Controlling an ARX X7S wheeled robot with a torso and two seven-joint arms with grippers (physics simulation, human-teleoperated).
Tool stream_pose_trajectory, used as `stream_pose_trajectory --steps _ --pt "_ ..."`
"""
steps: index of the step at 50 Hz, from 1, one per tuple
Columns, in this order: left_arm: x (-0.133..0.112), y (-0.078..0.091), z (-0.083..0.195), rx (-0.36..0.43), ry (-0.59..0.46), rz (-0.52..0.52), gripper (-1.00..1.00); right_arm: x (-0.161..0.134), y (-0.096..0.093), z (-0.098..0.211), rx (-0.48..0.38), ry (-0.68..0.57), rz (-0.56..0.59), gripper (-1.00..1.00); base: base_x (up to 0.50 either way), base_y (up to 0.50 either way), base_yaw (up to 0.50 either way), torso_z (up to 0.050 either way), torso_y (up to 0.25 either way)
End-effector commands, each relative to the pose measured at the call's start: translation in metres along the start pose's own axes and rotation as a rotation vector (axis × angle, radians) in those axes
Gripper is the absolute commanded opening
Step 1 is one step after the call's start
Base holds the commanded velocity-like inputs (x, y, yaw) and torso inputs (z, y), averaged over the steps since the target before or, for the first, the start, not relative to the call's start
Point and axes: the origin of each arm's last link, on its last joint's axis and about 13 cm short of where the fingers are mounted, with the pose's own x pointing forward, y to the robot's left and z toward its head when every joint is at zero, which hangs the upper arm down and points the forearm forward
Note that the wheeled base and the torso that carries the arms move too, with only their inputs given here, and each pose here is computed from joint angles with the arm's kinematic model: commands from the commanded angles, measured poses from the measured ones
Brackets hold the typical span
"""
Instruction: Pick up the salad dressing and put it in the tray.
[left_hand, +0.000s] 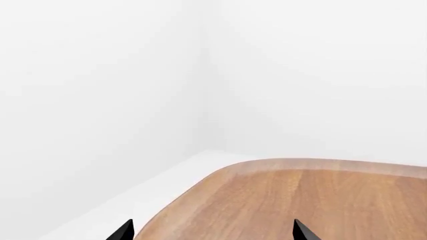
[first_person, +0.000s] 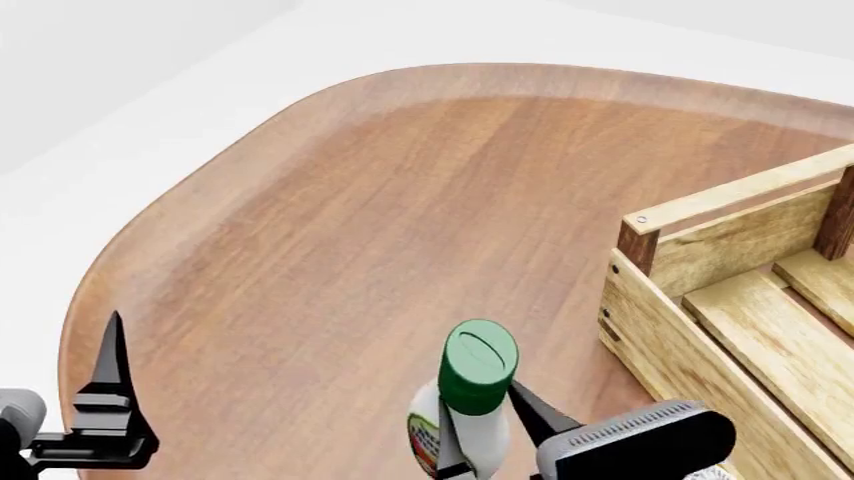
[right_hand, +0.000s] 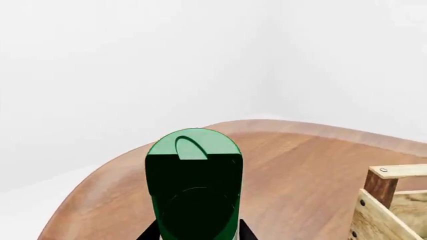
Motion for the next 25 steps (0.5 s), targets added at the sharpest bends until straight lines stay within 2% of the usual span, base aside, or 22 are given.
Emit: stream_pose_trajectory --steps 1,17,25 --pt "0.0 0.0 0.001 0.0 -0.002 0.0 1.0 -0.006 -0.006 0.024 -0.019 -0.095 -0.053 -1.0 0.0 0.0 0.0 0.0 0.0" --pt "-0.001 0.0 -0.001 -0.001 0.002 0.002 1.0 -0.016 -0.014 0.04 -0.024 -0.185 -0.137 -1.0 0.0 0.0 0.0 0.0 0.001" --pt "-0.001 0.0 -0.001 -0.002 0.001 0.005 1.0 -0.022 -0.021 0.051 -0.025 -0.248 -0.216 -1.0 0.0 0.0 0.0 0.0 0.0"
